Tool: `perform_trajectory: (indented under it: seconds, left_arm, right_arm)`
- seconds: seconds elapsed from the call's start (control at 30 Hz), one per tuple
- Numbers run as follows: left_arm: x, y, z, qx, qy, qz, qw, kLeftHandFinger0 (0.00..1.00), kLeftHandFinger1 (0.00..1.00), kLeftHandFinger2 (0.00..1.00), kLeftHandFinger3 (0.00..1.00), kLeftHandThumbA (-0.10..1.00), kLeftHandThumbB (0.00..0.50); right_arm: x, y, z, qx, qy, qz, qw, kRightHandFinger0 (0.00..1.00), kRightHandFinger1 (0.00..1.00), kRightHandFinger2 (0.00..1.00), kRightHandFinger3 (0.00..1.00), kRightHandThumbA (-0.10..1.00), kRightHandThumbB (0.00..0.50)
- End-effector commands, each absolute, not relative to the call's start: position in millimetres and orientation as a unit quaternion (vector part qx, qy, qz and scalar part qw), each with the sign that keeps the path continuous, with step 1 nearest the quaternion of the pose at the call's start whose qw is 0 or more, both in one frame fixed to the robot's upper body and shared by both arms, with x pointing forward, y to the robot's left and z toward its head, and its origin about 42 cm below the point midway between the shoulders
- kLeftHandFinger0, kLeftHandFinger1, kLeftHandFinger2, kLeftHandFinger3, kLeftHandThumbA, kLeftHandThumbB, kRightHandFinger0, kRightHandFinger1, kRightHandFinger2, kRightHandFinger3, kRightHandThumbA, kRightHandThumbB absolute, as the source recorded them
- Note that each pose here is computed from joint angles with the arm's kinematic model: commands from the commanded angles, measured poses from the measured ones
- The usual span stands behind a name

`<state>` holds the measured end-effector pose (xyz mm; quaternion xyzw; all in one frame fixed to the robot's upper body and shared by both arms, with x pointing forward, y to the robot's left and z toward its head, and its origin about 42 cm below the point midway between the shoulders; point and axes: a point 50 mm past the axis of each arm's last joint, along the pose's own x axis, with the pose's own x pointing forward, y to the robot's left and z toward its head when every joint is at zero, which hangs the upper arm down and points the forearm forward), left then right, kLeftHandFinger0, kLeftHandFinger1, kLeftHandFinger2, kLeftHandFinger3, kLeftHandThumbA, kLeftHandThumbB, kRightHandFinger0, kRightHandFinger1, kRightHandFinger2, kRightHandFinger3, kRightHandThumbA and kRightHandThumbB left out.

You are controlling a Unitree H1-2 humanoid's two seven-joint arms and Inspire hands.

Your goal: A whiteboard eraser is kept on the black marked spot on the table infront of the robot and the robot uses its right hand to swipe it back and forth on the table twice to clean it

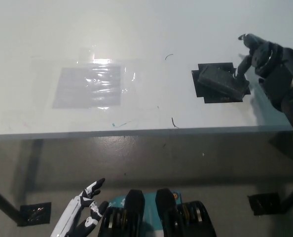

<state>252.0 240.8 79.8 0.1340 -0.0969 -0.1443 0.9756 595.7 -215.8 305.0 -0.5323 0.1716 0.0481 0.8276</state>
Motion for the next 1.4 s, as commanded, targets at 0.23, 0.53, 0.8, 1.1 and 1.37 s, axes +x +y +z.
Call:
perform_trajectory:
  seconds: [0.23, 0.53, 0.8, 1.1, 1.37]
  left_arm:
    - [249.0, 238.0, 97.2, 0.149, -0.149, -0.175, 0.962, 1.00, 1.00, 1.00, 1.00, 0.75, 0.380]
    - [252.4, 233.9, 100.3, 0.145, -0.150, -0.178, 0.962, 1.00, 1.00, 1.00, 1.00, 0.71, 0.374]
    - [251.5, 234.4, 100.9, 0.146, -0.150, -0.177, 0.962, 1.00, 1.00, 1.00, 1.00, 0.69, 0.383]
    - [254.2, 234.4, 102.6, 0.153, -0.152, -0.179, 0.960, 0.98, 1.00, 1.00, 1.00, 0.69, 0.372]
    - [253.7, 233.1, 104.3, 0.149, -0.153, -0.182, 0.960, 0.97, 1.00, 1.00, 1.00, 0.66, 0.370]
  right_arm:
    - [602.1, -196.5, 335.8, -0.550, 0.123, 0.029, 0.826, 1.00, 1.00, 1.00, 1.00, 1.00, 0.428]
    - [604.3, -182.5, 351.8, -0.537, 0.103, 0.033, 0.836, 1.00, 1.00, 1.00, 1.00, 1.00, 0.456]
    - [600.9, -172.4, 333.3, -0.525, 0.106, 0.057, 0.843, 1.00, 1.00, 1.00, 1.00, 1.00, 0.351]
    - [601.2, -165.1, 337.4, -0.523, 0.098, 0.053, 0.845, 1.00, 1.00, 1.00, 1.00, 1.00, 0.456]
    - [599.0, -169.0, 323.8, -0.524, 0.109, 0.078, 0.841, 1.00, 1.00, 1.00, 1.00, 1.00, 0.405]
